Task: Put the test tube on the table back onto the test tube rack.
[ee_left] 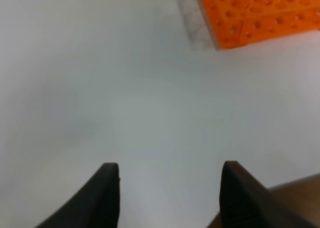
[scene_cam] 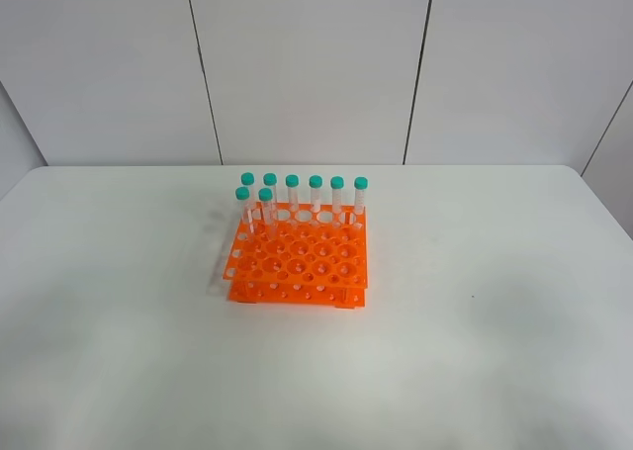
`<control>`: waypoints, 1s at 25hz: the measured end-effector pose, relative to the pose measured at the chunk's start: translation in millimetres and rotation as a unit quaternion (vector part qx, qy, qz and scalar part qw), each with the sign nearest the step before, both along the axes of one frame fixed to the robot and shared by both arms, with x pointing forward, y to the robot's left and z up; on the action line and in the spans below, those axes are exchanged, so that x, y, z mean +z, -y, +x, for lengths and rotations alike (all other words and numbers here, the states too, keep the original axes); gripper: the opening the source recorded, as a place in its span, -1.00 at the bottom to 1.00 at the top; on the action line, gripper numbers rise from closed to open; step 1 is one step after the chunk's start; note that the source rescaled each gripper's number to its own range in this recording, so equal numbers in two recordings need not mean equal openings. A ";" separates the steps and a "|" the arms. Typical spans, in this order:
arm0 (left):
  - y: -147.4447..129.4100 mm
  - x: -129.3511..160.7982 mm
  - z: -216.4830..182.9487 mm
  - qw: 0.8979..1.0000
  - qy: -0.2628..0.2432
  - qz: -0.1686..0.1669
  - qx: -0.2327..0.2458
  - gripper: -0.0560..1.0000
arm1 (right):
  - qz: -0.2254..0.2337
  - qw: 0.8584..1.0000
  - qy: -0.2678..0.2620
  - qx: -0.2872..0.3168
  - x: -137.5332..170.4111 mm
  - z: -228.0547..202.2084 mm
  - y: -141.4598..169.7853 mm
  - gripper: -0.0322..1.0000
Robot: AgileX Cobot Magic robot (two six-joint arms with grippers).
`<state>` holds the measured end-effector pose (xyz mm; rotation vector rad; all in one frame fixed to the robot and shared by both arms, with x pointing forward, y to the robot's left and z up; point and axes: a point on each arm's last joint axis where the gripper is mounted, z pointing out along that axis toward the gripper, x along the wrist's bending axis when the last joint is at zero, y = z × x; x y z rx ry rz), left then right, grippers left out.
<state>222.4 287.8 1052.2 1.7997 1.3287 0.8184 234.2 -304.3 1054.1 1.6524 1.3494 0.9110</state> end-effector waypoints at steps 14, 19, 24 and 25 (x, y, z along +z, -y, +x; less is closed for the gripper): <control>-0.5 0.0 8.6 0.999 0.039 -0.007 0.009 0.06 | 0.000 1.000 0.000 0.000 0.0 0.0 0.0 0.31; -0.5 0.0 8.6 0.999 0.039 -0.008 0.009 0.06 | 0.000 1.000 0.000 0.000 0.0 0.0 0.0 0.31; -0.4 0.0 8.6 0.999 0.039 -0.008 0.008 0.06 | 0.000 1.000 0.000 0.000 0.0 0.0 0.0 0.31; -0.4 0.0 8.6 0.999 0.039 -0.008 0.008 0.06 | 0.000 1.000 0.000 0.000 0.0 0.0 0.0 0.31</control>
